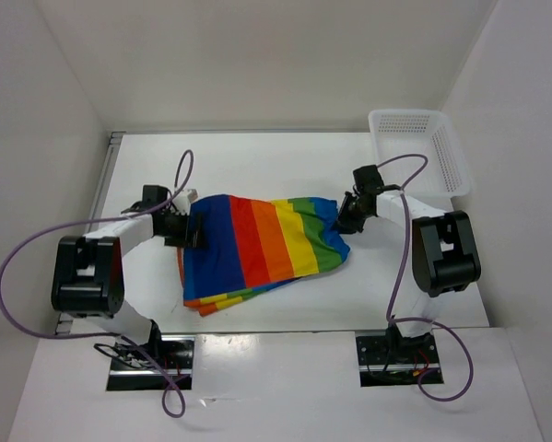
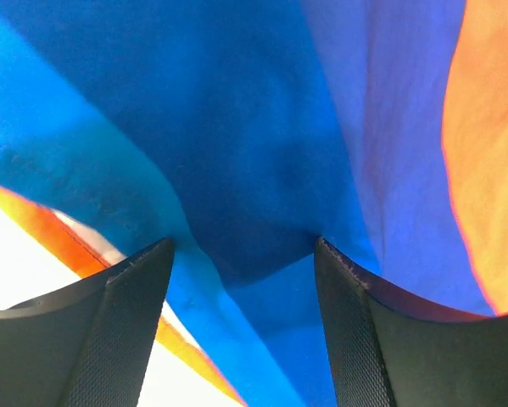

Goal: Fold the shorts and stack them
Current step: Fold the shorts

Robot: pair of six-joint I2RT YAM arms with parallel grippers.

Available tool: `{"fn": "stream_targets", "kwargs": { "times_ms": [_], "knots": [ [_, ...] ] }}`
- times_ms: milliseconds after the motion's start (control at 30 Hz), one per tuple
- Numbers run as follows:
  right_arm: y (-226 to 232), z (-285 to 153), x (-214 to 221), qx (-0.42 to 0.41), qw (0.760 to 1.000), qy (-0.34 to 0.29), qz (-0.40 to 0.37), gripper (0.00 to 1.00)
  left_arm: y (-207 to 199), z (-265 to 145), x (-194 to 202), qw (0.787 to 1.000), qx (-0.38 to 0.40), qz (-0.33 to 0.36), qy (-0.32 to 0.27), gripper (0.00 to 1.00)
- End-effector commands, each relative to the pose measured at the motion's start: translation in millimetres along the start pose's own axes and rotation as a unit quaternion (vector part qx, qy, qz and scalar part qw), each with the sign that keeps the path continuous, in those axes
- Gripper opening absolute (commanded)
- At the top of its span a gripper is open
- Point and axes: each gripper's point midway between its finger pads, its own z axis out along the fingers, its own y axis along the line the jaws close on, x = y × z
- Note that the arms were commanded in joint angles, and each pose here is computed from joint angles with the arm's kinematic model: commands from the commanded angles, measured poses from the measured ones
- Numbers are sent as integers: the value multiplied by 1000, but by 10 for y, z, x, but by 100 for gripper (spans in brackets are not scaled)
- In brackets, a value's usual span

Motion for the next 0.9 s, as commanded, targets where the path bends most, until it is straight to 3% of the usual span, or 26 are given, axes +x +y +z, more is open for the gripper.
{"fn": "stream_targets", "kwargs": {
  "times_ms": [0,133,200,233,267,367,400,500,633,867],
  "knots": [
    [60,29,186,-16,1000,12,-5,21,140,265,-184,1000,-3,6,0,75],
    [229,10,334,-52,998,18,-16,20,270,376,-691,999,-18,20,-32,75],
    [374,-60,337,-73,997,18,-27,28,350,359,-1013,998,-28,25,-55,77],
    [445,-108,348,-79,996,17,-41,34,373,333,-1128,997,-26,26,-66,78],
    [422,-119,309,-67,997,10,-46,58,348,299,-1214,997,-22,29,-73,78],
    [370,-341,117,-29,997,-50,-57,90,363,25,-1563,992,-27,36,-116,78],
    [353,-397,50,-21,995,-70,-62,93,335,-49,-1637,991,-28,40,-124,81],
    [302,-473,-32,-4,993,-96,-66,95,246,-344,-1859,987,-27,50,-153,83],
    [176,-127,77,17,997,-40,-60,92,33,-646,-1962,981,-8,67,-181,84],
    [220,176,156,-14,998,-16,-51,65,-143,-785,-1826,981,18,72,-181,85]
  ]
}}
